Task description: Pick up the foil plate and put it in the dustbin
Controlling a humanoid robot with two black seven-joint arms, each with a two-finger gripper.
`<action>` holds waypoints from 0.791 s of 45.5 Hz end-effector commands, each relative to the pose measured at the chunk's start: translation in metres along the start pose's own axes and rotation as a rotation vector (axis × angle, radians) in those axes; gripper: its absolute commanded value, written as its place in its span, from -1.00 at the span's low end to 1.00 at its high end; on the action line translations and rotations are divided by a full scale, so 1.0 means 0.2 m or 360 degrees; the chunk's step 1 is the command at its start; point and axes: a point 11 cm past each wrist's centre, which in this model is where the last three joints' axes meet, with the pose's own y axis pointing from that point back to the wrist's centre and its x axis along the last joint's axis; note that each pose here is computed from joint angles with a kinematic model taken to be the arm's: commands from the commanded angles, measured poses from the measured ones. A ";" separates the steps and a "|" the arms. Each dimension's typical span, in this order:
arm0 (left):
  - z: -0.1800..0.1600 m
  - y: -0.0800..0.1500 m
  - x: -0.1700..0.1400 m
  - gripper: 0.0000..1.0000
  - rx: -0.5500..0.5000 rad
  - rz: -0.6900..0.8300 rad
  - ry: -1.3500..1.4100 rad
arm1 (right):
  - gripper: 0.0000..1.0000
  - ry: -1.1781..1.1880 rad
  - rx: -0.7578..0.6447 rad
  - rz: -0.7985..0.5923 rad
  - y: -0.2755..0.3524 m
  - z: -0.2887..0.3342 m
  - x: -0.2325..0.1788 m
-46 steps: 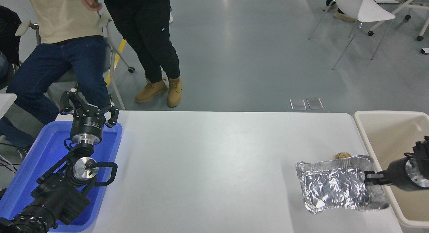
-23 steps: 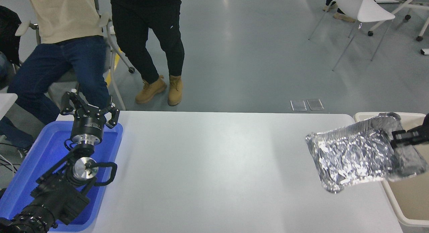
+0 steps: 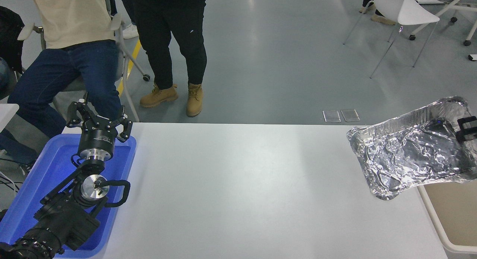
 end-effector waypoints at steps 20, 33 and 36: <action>0.00 0.00 0.00 0.98 -0.0007 -0.0001 0.0003 | -1.00 -0.0353 -0.0460 0.0082 -0.37 0.88 -0.17; 0.00 0.00 0.00 0.98 -0.0007 -0.0001 0.0003 | -1.00 -0.0322 -0.0566 0.0244 -0.92 1.03 -0.37; 0.00 0.00 0.00 0.98 -0.0006 0.0001 0.0003 | -1.00 -0.0255 -0.0621 0.0313 -1.02 1.03 -0.41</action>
